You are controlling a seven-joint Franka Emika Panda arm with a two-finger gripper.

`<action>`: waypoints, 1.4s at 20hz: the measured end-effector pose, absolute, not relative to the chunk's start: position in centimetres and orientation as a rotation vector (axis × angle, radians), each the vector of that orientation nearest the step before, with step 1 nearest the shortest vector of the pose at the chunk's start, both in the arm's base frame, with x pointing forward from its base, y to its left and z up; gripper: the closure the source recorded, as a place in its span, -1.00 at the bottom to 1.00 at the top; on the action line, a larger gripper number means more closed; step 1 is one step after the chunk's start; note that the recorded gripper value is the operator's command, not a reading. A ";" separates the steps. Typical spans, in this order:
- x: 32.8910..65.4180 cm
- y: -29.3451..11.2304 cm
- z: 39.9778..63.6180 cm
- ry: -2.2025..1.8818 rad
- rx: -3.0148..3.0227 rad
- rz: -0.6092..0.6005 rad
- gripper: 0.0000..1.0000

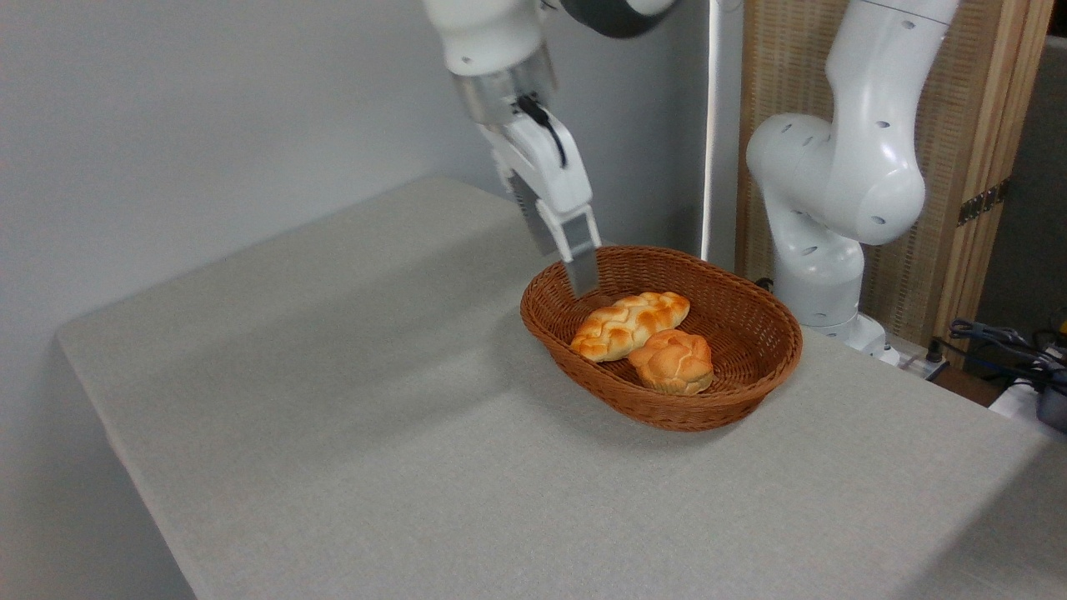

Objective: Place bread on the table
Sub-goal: 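Lower the gripper into the basket and close on the braided roll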

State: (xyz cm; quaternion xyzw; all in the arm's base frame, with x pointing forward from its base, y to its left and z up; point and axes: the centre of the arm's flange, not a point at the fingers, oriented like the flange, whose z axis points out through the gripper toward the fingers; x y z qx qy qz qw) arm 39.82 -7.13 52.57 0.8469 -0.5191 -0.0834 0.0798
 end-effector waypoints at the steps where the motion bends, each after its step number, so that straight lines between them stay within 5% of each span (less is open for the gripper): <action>1: 39.1 -6.7 51.9 -1.552 2.511 -0.256 -1.00; 12: 34.8 -7.9 43.4 -1.687 2.401 -0.557 -1.00; 22: 34.6 -8.7 41.3 -1.719 2.403 -0.512 -0.97; 24: 34.7 -8.7 40.7 -1.724 2.408 -0.496 -0.76; 28: 34.6 -8.9 40.0 -1.729 2.410 -0.485 0.02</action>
